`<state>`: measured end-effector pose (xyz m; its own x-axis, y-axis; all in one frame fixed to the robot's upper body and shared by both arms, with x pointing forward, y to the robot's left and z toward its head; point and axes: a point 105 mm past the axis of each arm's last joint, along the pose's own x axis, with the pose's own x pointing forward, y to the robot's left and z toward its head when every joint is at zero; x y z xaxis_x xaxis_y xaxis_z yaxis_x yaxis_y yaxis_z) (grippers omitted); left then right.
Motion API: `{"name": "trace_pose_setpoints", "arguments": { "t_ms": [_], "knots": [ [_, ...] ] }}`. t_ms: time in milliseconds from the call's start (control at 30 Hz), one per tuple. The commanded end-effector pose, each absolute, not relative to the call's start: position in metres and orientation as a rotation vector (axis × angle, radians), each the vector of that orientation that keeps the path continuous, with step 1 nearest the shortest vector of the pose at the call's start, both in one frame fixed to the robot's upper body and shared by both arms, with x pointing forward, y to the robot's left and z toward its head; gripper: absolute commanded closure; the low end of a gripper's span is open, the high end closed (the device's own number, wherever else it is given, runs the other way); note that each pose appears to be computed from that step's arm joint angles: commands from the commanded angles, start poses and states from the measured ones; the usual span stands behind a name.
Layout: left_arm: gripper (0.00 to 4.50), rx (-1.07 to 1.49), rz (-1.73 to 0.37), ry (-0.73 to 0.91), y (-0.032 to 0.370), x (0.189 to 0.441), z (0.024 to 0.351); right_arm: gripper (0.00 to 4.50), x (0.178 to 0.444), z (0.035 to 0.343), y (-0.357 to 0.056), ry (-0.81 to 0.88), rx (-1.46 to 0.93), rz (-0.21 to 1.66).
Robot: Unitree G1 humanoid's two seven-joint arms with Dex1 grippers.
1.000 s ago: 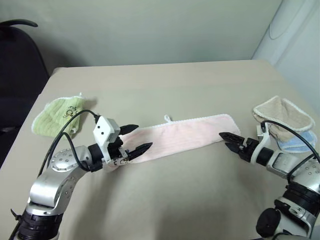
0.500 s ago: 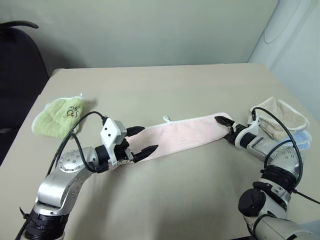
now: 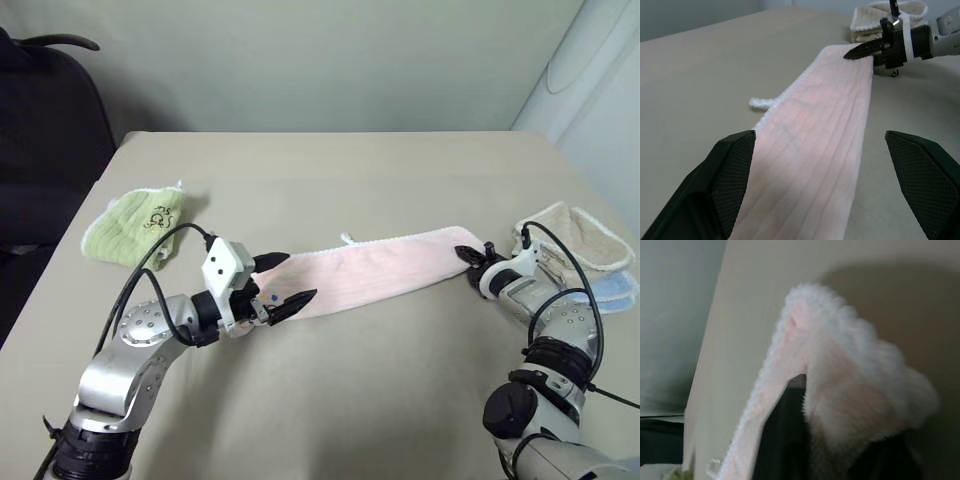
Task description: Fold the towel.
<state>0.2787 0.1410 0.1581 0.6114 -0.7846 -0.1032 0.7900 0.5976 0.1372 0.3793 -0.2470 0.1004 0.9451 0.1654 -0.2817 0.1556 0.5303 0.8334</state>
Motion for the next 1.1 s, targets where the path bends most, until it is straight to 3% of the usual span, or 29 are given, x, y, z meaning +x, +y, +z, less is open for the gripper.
{"name": "trace_pose_setpoints", "arguments": {
  "t_ms": [33,367,567,667,800,1067,1100],
  "knots": [
    [0.0,0.188,-0.9,-0.01,0.141,0.277,0.165,4.47,0.374,0.116,-0.274,0.257,0.912,-0.035],
    [0.0,0.169,-0.867,0.012,0.147,0.276,0.158,4.47,0.368,0.165,-0.28,0.131,0.367,0.139],
    [0.0,0.168,-0.861,0.014,0.149,0.278,0.157,4.47,0.363,0.203,-0.221,0.016,-0.239,0.456],
    [0.0,0.164,-0.859,0.01,0.147,0.279,0.158,4.47,0.353,0.19,-0.18,0.025,-0.489,0.649],
    [0.0,0.158,-0.861,0.003,0.143,0.28,0.158,4.47,0.344,0.145,-0.143,0.078,-0.835,0.823],
    [0.0,0.153,-0.836,0.002,0.145,0.276,0.158,4.47,0.34,0.113,-0.131,0.125,-0.906,0.909],
    [0.0,0.152,-0.835,0.002,0.145,0.275,0.157,4.27,0.339,0.113,-0.131,0.132,-0.865,0.917]
  ]
}}
